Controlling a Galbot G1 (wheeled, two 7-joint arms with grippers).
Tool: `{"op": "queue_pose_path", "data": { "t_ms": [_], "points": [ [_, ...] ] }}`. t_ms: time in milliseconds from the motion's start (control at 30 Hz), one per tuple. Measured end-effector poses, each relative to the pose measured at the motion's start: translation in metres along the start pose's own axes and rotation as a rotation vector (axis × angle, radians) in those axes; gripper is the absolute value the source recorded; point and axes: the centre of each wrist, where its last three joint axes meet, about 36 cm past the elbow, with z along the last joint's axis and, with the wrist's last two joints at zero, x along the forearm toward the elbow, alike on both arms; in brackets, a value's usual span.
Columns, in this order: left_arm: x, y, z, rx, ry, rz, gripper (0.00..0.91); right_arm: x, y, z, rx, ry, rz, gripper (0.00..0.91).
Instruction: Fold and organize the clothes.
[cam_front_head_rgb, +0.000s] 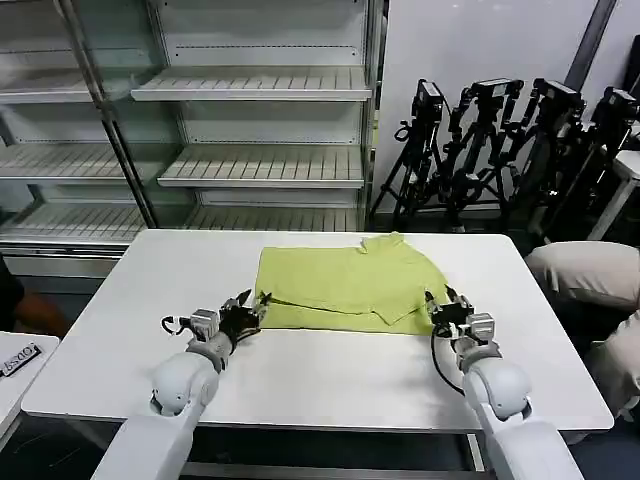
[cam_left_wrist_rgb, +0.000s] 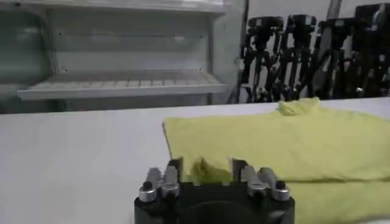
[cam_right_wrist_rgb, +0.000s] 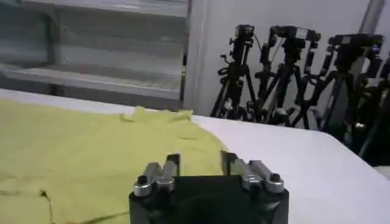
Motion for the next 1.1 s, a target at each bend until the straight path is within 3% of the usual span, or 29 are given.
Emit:
{"op": "queue_pose_path", "data": {
  "t_ms": [200, 233, 267, 300, 333, 1100],
  "points": [
    [0.007, -0.011, 0.004, 0.002, 0.034, -0.017, 0.907, 0.015, -0.003, 0.010, 0.005, 0.052, -0.001, 0.907],
    [0.007, -0.012, 0.004, 0.000, 0.039, -0.024, 0.715, 0.017, -0.004, 0.011, 0.003, 0.059, -0.002, 0.121],
    [0.008, -0.012, 0.004, -0.003, 0.043, -0.033, 0.232, 0.018, -0.004, 0.012, 0.000, 0.065, -0.005, 0.000],
    [0.008, -0.013, 0.005, -0.006, 0.048, -0.042, 0.030, 0.019, -0.003, 0.013, -0.003, 0.069, -0.007, 0.000],
    [0.008, -0.013, 0.005, -0.005, 0.052, -0.046, 0.020, 0.020, -0.003, 0.014, -0.008, 0.072, -0.008, 0.000],
    [0.006, -0.019, 0.016, -0.019, 0.102, -0.065, 0.020, 0.032, 0.007, 0.027, -0.037, 0.088, -0.051, 0.000]
  ]
}}
